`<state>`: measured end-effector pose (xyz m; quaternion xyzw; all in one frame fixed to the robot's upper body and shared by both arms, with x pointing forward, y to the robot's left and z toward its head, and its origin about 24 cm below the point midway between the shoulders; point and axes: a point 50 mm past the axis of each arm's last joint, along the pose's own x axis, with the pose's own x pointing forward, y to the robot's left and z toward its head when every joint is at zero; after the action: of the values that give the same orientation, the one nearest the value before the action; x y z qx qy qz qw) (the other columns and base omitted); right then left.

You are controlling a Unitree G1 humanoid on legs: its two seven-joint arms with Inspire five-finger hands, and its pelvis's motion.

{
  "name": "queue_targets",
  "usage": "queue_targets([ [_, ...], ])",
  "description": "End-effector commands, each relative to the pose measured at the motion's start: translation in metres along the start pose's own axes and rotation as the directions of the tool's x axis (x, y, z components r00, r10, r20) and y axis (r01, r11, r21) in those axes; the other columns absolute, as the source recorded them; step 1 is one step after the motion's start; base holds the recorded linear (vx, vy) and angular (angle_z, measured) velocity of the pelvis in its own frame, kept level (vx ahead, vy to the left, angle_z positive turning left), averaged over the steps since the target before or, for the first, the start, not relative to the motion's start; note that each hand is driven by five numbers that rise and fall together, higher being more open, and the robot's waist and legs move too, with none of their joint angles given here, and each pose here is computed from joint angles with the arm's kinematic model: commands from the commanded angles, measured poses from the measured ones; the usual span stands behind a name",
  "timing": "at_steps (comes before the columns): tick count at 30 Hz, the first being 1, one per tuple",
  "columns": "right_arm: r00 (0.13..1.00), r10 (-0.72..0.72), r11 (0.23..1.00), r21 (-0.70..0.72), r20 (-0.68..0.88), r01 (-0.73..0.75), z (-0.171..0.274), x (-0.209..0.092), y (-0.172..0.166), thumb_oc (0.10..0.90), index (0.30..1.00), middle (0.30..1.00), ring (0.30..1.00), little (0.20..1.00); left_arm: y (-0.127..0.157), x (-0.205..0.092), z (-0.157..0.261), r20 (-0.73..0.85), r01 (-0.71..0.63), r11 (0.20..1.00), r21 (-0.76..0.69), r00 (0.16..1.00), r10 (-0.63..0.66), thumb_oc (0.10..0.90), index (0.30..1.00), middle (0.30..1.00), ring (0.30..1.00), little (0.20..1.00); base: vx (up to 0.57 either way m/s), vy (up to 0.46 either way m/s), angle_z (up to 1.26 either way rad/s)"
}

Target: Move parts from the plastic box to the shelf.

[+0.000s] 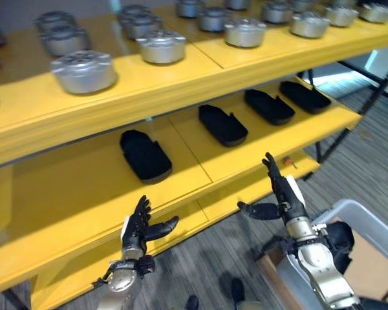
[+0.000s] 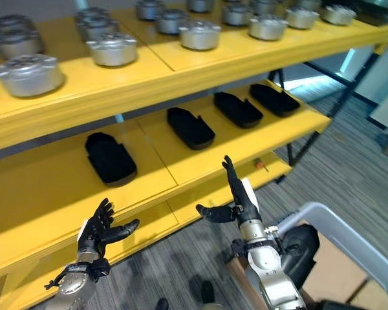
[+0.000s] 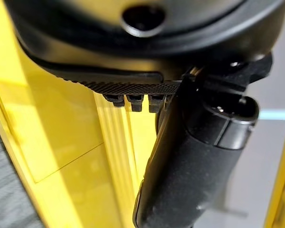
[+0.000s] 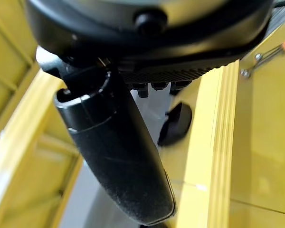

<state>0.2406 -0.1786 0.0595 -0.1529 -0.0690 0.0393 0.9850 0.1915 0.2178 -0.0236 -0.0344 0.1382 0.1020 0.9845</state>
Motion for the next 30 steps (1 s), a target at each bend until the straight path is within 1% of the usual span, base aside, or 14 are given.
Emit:
queue_targets([
  [1, 0.973, -0.028, 0.999, -0.024, 0.230, 0.035, 0.041, 0.018, -0.013, 0.900, 1.000, 1.000, 1.000, 1.000, -0.015, 0.020, 0.068, 0.323, 0.091, 0.996, -0.001, 0.942, -0.086, 0.900, 1.000, 1.000, 1.000, 1.000, -0.02, 0.129, -0.33],
  [4, 0.973, -0.023, 0.999, -0.022, 0.229, 0.029, 0.041, 0.018, -0.011, 0.900, 1.000, 1.000, 1.000, 1.000, -0.015, 0.022, 0.073, 0.341, 0.088, 0.996, 0.025, 0.936, -0.091, 0.900, 1.000, 1.000, 1.000, 1.000, -0.08, 0.130, -0.53],
  [5, 0.969, -0.010, 1.000, -0.023, 0.247, 0.017, 0.046, 0.020, -0.006, 0.900, 1.000, 1.000, 1.000, 1.000, -0.014, 0.025, 0.080, 0.368, 0.067, 0.997, 0.032, 0.927, -0.074, 0.900, 1.000, 1.000, 1.000, 1.000, -0.13, 0.095, -1.46],
  [8, 0.960, -0.008, 0.999, -0.035, 0.280, 0.018, 0.053, 0.028, -0.001, 0.900, 1.000, 1.000, 1.000, 1.000, -0.016, 0.026, 0.088, 0.401, 0.065, 0.998, 0.024, 0.913, -0.069, 0.900, 1.000, 1.000, 1.000, 1.000, -0.18, 0.074, -1.89],
  [12, 0.967, -0.008, 0.999, -0.041, 0.254, 0.019, 0.048, 0.024, -0.001, 0.900, 1.000, 1.000, 1.000, 1.000, -0.014, 0.022, 0.086, 0.393, 0.065, 0.998, 0.019, 0.917, -0.067, 0.900, 1.000, 1.000, 1.000, 1.000, -0.01, -0.047, -1.26],
  [17, 0.970, -0.016, 0.998, -0.063, 0.244, 0.032, 0.046, 0.020, -0.004, 0.900, 1.000, 1.000, 1.000, 1.000, -0.008, 0.020, 0.081, 0.374, 0.049, 0.998, 0.046, 0.925, -0.062, 0.900, 1.000, 1.000, 1.000, 1.000, 0.09, -0.100, -0.29],
  [20, 0.973, -0.028, 0.996, -0.077, 0.230, 0.047, 0.043, 0.018, -0.009, 0.900, 1.000, 1.000, 1.000, 1.000, -0.005, 0.019, 0.078, 0.364, 0.033, 0.999, 0.034, 0.930, -0.043, 0.900, 1.000, 1.000, 1.000, 1.000, 0.13, -0.217, -0.28],
  [27, 0.973, -0.047, 0.993, -0.095, 0.228, 0.070, 0.042, 0.012, -0.020, 0.900, 1.000, 1.000, 1.000, 1.000, -0.008, 0.017, 0.072, 0.344, 0.058, 0.998, 0.013, 0.937, -0.059, 0.900, 1.000, 1.000, 1.000, 1.000, 0.12, -0.246, -0.12],
  [30, 0.967, -0.064, 0.978, -0.179, 0.247, 0.110, 0.043, 0.008, -0.029, 0.900, 1.000, 1.000, 1.000, 1.000, -0.013, 0.018, 0.071, 0.341, 0.077, 0.997, -0.014, 0.938, -0.068, 0.900, 1.000, 1.000, 1.000, 1.000, 0.13, -0.445, -0.05],
])
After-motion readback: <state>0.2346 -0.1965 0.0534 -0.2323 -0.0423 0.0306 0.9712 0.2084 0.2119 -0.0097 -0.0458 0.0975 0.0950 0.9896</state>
